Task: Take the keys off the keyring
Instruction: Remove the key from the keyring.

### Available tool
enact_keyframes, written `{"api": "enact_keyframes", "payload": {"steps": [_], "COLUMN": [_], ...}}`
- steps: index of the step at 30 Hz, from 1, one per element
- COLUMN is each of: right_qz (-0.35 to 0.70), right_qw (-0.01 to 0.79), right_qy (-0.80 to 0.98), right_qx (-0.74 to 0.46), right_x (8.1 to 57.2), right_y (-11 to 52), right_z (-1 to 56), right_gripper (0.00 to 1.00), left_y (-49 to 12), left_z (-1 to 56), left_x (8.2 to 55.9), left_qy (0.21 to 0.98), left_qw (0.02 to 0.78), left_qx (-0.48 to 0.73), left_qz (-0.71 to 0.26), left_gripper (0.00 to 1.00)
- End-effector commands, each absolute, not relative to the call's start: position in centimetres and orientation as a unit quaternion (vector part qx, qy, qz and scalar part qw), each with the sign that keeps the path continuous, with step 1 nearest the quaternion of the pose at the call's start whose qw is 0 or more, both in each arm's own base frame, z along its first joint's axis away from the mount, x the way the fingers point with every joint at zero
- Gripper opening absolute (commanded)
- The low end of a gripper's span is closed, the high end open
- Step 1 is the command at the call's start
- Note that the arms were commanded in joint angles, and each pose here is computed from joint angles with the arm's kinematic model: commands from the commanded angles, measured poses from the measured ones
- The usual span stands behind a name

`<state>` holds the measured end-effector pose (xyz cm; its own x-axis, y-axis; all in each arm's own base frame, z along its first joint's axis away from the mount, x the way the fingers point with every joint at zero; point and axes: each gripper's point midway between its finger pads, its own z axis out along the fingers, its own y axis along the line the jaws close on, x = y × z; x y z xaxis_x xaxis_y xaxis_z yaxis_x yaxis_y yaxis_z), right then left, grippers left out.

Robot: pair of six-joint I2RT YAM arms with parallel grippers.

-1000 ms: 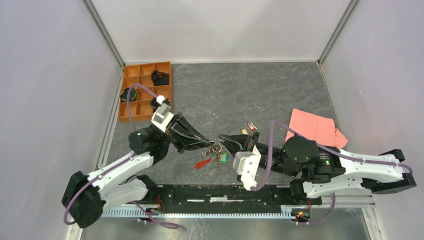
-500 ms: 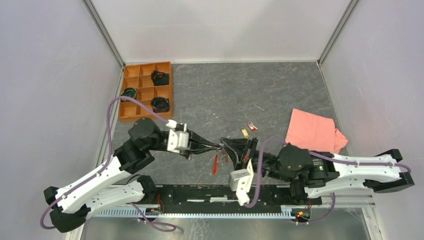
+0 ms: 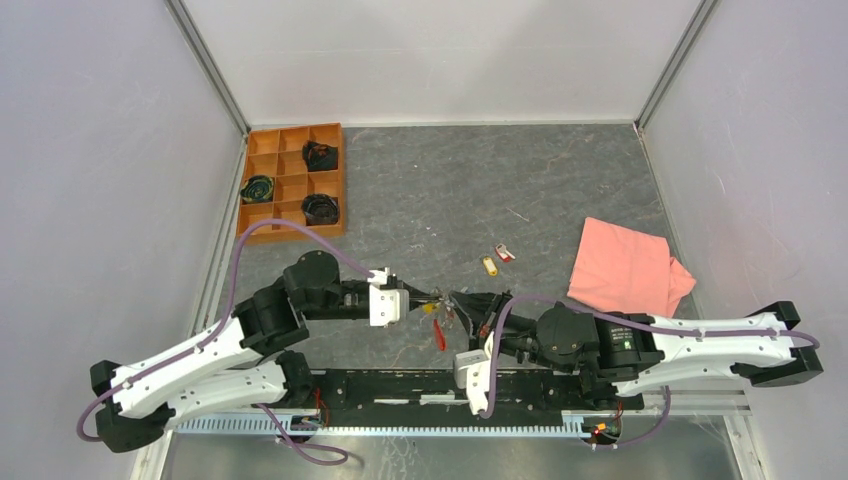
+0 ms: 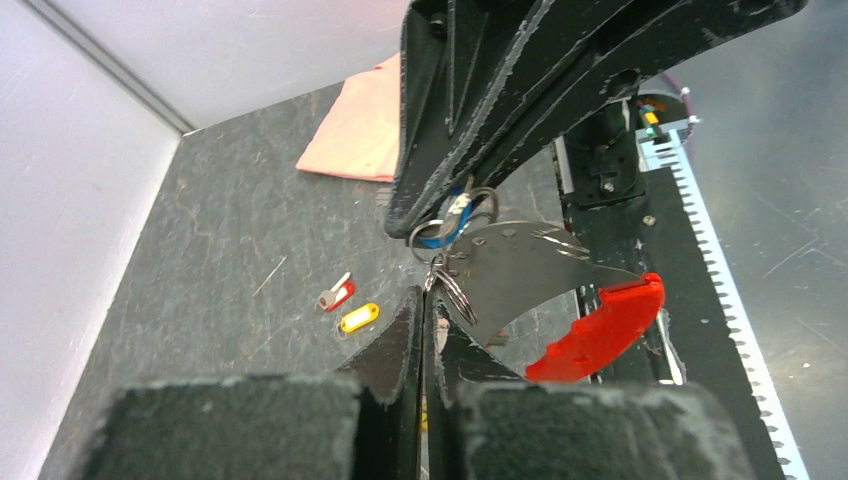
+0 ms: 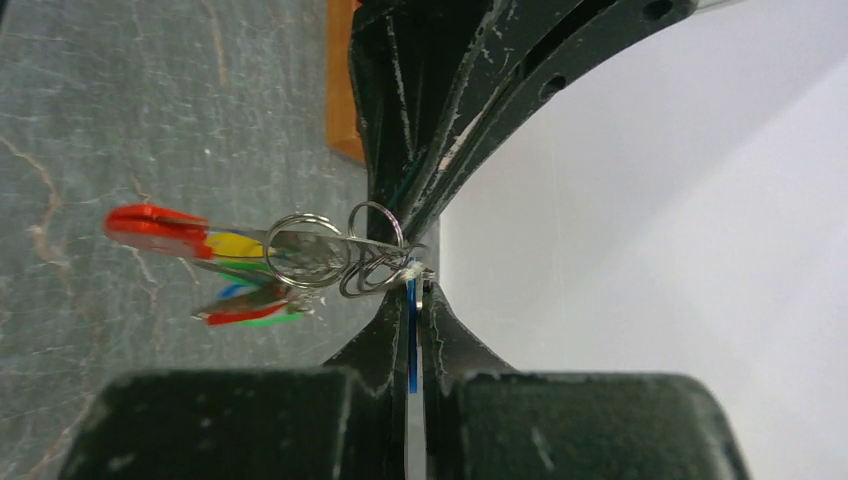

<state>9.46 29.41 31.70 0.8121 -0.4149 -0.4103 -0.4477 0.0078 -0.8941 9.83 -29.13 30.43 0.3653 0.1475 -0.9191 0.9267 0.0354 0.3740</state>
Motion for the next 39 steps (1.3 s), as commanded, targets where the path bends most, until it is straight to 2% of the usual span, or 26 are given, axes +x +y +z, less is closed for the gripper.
{"api": "enact_keyframes", "payload": {"steps": [1, 7, 13, 20, 31, 39], "right_qz": [0.083, 0.090, 0.056, 0.052, 0.095, 0.137], "right_qw": [0.647, 0.619, 0.618, 0.658, 0.683, 0.700], "right_qy": [0.319, 0.346, 0.384, 0.406, 0.377, 0.343], "right_qx": [-0.688, -0.699, -0.684, -0.632, -0.618, -0.612], "right_x": [7.9, 7.8, 9.3, 10.4, 9.4, 8.0], "right_y": [30.2, 30.4, 30.2, 30.0, 29.5, 29.7], "right_z": [31.8, 29.3, 27.5, 29.7, 33.4, 36.2], "right_gripper": [0.00, 0.00, 0.00, 0.00, 0.00, 0.00], "left_y": [-28.5, -27.6, -27.2, -27.1, -26.6, -27.1], "left_z": [31.6, 32.6, 33.5, 34.3, 36.2, 37.0], "left_x": [12.2, 13.8, 12.5, 10.8, 9.5, 8.6], "left_qy": [0.442, 0.454, 0.418, 0.387, 0.377, 0.380], "left_qw": [0.626, 0.666, 0.690, 0.690, 0.701, 0.680], "left_qx": [0.575, 0.529, 0.515, 0.516, 0.450, 0.419], "left_qz": [-0.288, -0.263, -0.291, -0.328, -0.405, -0.465], "left_gripper": [0.02, 0.02, 0.02, 0.02, 0.02, 0.02]}}
